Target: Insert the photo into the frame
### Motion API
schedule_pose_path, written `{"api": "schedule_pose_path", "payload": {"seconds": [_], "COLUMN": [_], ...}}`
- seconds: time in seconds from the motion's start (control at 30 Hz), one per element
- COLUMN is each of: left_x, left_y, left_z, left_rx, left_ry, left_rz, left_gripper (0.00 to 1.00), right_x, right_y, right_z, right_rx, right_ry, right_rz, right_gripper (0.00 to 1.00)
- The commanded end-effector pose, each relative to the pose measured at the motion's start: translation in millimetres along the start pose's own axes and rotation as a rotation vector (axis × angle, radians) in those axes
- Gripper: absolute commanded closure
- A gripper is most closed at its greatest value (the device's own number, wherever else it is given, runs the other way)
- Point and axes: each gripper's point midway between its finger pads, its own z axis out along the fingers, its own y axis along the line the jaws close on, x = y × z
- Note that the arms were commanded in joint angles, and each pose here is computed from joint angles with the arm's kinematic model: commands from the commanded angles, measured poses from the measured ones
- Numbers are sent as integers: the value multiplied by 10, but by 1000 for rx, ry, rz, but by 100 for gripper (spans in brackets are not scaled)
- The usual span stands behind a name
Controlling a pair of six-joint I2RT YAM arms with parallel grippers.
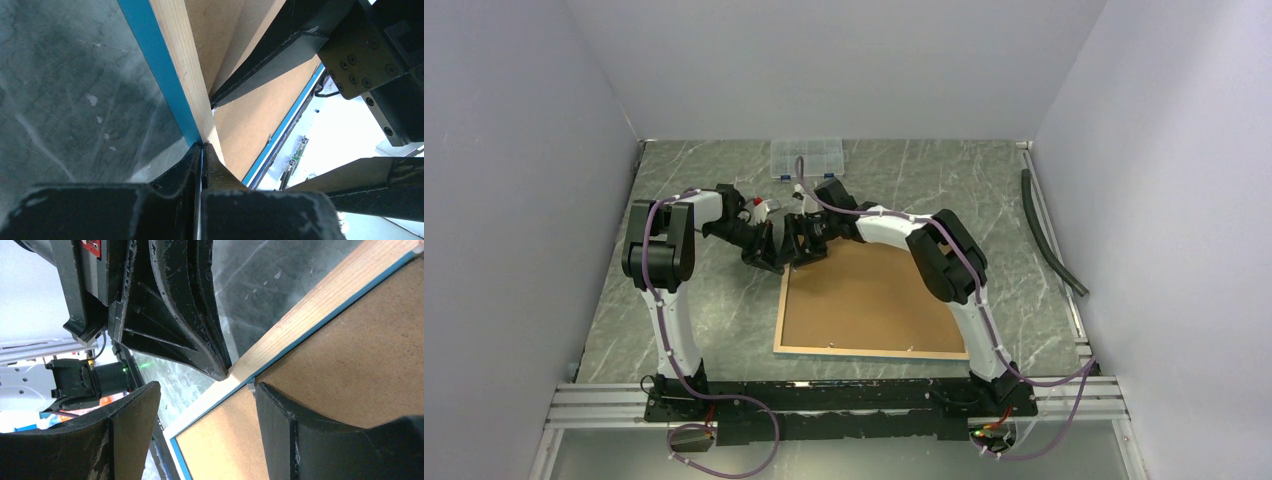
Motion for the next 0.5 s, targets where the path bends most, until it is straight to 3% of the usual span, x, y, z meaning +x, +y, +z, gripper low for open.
{"api": "schedule_pose_path", "payload": {"seconds": [0.0, 0.23, 0.47], "left_x": [-106, -127, -245], "left_y": [216, 210, 156], "left_z": [21, 15, -219], "left_rx": [-101, -100, -109], "left_ry": [-10, -12, -58], "left_rz": [65, 63, 64], "left_gripper": [95, 95, 94], "right_x": [262, 238, -260], "right_y": [107, 93, 207], "right_z": [159, 122, -511], "right_rx": [-63, -31, 260], "right_ry": [112, 116, -112], "right_rz": [-36, -99, -353], "right_gripper": [27, 24, 5]}}
